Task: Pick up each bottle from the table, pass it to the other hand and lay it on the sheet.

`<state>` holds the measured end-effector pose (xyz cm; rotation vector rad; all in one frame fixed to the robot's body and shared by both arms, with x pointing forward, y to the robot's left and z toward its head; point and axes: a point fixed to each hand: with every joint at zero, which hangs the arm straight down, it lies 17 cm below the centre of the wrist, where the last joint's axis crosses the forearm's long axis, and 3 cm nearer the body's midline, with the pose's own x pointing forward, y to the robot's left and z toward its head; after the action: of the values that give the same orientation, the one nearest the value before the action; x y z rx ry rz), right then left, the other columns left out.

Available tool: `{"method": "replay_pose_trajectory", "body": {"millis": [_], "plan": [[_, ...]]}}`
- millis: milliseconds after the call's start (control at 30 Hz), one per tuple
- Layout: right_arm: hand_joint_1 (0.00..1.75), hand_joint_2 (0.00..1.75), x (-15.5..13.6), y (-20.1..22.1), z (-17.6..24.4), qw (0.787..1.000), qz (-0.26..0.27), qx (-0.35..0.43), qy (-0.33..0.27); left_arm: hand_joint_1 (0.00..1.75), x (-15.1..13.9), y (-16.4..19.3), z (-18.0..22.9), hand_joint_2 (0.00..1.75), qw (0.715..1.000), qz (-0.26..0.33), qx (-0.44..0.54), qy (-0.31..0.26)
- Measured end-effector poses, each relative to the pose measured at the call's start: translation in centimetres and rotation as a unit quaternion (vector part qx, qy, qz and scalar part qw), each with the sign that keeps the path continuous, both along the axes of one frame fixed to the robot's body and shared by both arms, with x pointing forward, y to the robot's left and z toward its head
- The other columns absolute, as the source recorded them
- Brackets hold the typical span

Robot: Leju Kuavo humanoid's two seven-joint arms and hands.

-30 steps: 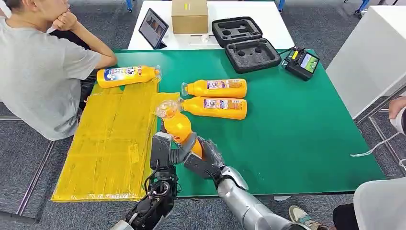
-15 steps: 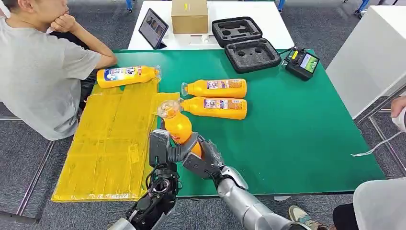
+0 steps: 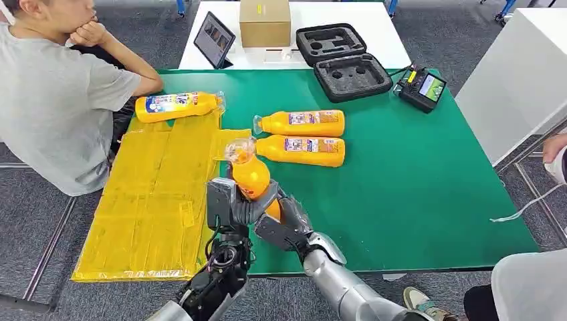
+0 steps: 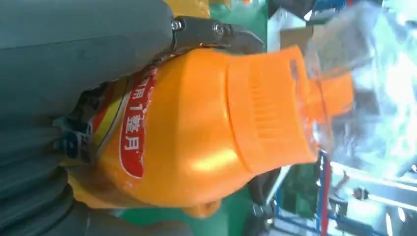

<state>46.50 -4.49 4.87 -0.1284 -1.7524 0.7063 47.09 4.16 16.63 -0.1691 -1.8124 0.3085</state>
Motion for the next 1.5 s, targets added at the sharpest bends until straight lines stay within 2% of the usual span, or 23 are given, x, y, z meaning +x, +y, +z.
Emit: {"method": "replay_pose_trajectory", "body": {"millis": [67, 100, 133, 167, 200, 767, 867, 1000, 1267, 1500], "plan": [[0.23, 1.75, 0.0, 0.0, 0.0, 1.0, 0.001, 0.0, 0.0, 0.03, 0.0, -0.2, -0.2, 1.75, 1.0, -0.004, -0.001, 0.003], [0.23, 1.75, 0.0, 0.0, 0.0, 1.0, 0.001, 0.001, 0.0, 0.28, 0.1, -0.3, -0.2, 1.75, 1.0, -0.005, 0.0, 0.004], [0.21, 1.75, -0.1, 0.0, -0.1, 1.0, 0.003, 0.002, 0.002, 1.36, 0.1, -0.4, -0.2, 1.75, 1.0, -0.006, 0.001, 0.003], [0.23, 1.75, -0.1, 0.0, -0.1, 1.0, 0.004, 0.004, 0.004, 1.69, 0.1, -0.4, -0.2, 1.75, 1.0, -0.007, 0.002, 0.003], [0.21, 1.75, -0.1, 0.0, -0.1, 1.0, 0.005, 0.006, 0.006, 1.75, 0.1, -0.4, -0.2, 1.75, 1.0, -0.007, 0.003, 0.003], [0.07, 1.75, -0.2, 0.1, -0.1, 0.999, 0.007, 0.031, 0.016, 1.75, 0.0, -0.8, -0.1, 1.75, 1.0, -0.012, 0.024, -0.006], [0.0, 1.75, -0.2, 0.1, -0.1, 0.999, 0.006, 0.037, 0.019, 1.75, 0.0, -0.8, 0.0, 1.75, 0.999, -0.013, 0.029, -0.009], [0.0, 1.75, -0.2, 0.0, 0.0, 0.999, 0.005, 0.045, 0.021, 1.75, 0.0, -0.8, 0.1, 1.75, 0.999, -0.013, 0.042, -0.016], [0.0, 1.75, -0.2, 0.0, 0.3, 0.996, 0.005, 0.083, 0.033, 1.75, -0.3, -0.4, 0.7, 1.75, 0.994, -0.005, 0.1, -0.047], [0.0, 1.75, 0.0, -0.4, 0.7, 0.992, -0.007, 0.117, 0.04, 1.75, -0.7, 0.0, 1.7, 1.75, 0.972, 0.013, 0.21, -0.104]]}}
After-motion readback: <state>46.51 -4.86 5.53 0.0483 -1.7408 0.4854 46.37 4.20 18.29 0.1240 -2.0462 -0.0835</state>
